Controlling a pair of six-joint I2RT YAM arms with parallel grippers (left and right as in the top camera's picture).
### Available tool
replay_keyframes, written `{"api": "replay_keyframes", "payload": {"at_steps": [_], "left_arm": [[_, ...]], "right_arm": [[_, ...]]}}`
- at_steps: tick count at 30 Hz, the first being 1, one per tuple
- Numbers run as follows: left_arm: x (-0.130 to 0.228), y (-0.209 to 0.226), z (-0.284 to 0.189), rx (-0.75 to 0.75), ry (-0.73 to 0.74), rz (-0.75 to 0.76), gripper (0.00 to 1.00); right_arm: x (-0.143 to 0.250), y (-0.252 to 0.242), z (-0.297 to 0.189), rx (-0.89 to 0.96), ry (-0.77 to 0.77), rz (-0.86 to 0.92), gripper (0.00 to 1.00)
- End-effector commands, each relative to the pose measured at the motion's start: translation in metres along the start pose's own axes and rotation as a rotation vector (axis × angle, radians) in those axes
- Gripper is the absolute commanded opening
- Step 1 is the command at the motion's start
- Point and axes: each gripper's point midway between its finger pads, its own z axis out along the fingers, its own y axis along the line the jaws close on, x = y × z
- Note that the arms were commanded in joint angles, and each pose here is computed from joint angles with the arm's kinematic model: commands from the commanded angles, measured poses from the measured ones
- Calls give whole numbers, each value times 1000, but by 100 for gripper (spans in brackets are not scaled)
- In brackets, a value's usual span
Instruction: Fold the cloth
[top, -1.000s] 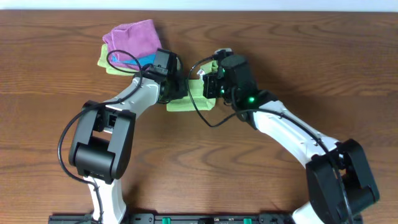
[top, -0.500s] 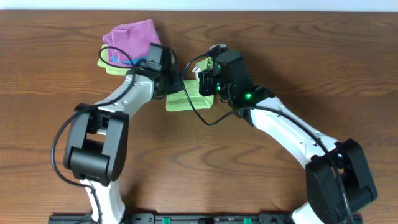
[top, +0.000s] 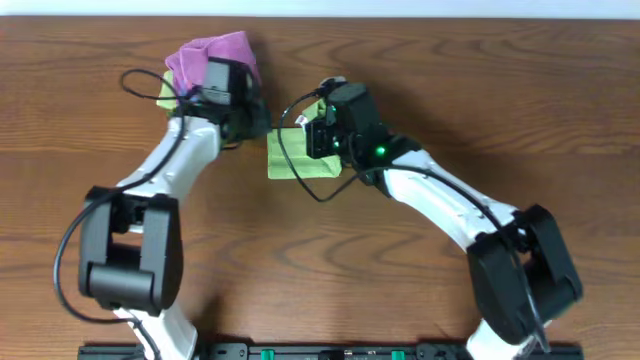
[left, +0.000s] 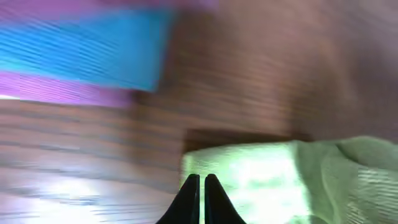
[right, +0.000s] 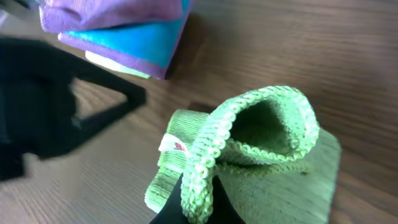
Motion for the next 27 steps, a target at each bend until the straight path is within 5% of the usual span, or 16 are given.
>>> {"api": "replay_keyframes", "payload": {"at_steps": [1, 27], "left_arm": [[-27, 15, -24, -33, -76, 11, 6], [-36, 49, -39, -75, -90, -33, 6]], "right_arm": [[-1, 14, 7, -31, 7, -40, 1], [33, 28, 51, -55, 106, -64, 1]]}}
